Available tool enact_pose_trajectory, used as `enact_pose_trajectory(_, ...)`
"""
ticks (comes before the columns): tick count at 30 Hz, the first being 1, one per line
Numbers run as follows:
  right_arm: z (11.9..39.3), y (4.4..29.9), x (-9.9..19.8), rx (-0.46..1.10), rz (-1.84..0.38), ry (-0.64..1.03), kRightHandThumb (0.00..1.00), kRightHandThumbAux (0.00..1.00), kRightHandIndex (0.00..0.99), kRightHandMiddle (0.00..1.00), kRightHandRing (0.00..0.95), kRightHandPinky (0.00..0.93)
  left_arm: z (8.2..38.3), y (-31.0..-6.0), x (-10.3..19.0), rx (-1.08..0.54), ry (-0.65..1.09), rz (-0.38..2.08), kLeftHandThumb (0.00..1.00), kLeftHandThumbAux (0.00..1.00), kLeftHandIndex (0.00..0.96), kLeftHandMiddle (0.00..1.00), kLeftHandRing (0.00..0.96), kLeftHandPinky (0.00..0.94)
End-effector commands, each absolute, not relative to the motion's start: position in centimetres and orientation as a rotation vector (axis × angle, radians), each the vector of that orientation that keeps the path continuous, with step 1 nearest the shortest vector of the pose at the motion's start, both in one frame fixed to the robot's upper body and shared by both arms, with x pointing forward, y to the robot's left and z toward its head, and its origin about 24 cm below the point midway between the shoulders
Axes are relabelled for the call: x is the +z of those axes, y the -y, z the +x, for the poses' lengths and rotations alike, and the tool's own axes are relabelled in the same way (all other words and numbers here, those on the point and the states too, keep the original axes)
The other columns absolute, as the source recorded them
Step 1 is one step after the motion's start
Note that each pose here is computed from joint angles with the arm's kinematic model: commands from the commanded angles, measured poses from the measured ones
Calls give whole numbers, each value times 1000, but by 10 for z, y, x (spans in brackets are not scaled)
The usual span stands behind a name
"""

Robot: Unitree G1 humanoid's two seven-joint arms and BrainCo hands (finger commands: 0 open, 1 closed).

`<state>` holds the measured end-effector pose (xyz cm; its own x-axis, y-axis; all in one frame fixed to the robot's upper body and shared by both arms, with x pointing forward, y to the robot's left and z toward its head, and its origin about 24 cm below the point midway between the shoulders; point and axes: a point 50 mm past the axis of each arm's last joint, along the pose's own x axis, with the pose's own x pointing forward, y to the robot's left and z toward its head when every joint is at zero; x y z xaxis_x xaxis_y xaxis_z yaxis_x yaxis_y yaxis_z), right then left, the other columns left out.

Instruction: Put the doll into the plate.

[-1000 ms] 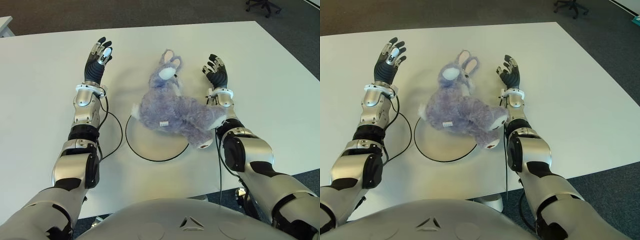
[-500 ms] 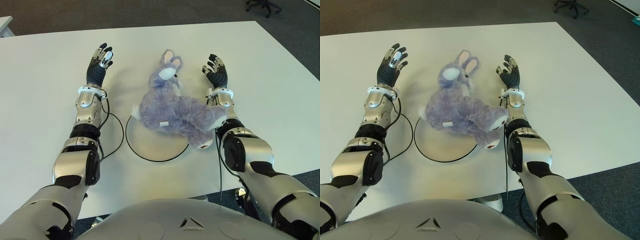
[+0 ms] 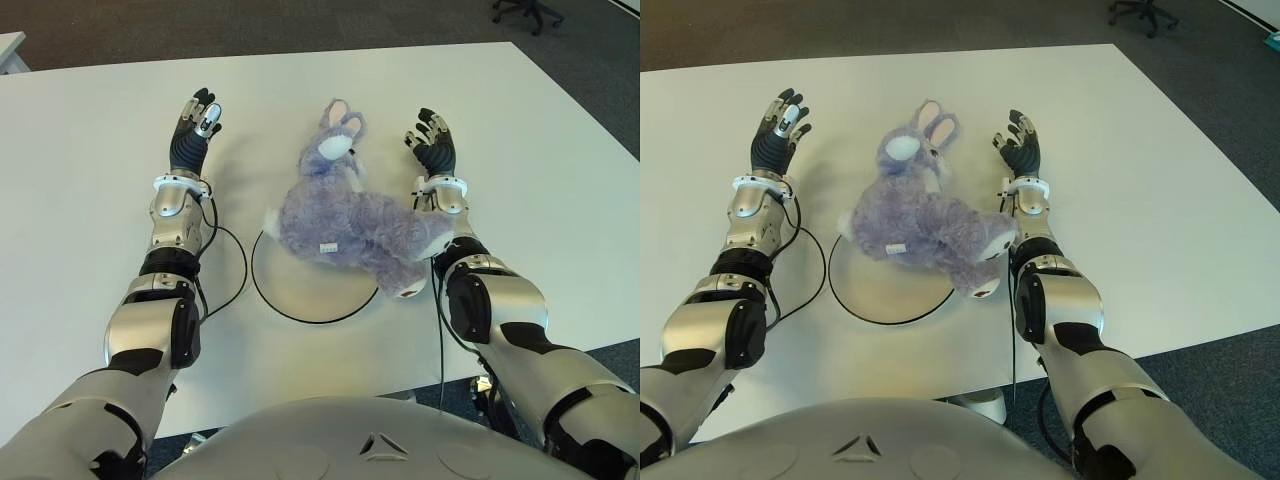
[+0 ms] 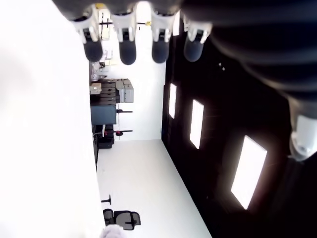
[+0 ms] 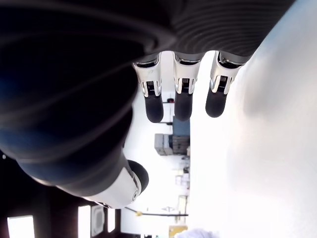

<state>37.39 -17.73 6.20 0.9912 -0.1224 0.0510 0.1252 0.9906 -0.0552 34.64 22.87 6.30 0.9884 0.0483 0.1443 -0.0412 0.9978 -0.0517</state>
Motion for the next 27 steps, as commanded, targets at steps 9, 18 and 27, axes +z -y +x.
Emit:
enact_pose_trajectory(9, 354, 181, 21, -144, -44, -119, 530, 861, 144, 124, 89, 104, 341, -232, 49, 51, 103, -88, 0, 450, 0, 88, 70, 14)
enact_pose_trajectory(18, 354, 182, 21, -147, -45, -117, 529, 858, 148, 124, 88, 96, 338, -233, 45, 61, 91, -100, 0, 441, 4, 92, 72, 10)
enact_pose_trajectory(27, 354, 182, 21, -149, -42, -116, 530, 858, 158, 118, 84, 97, 336, -236, 39, 92, 64, -107, 0, 438, 49, 128, 100, 18)
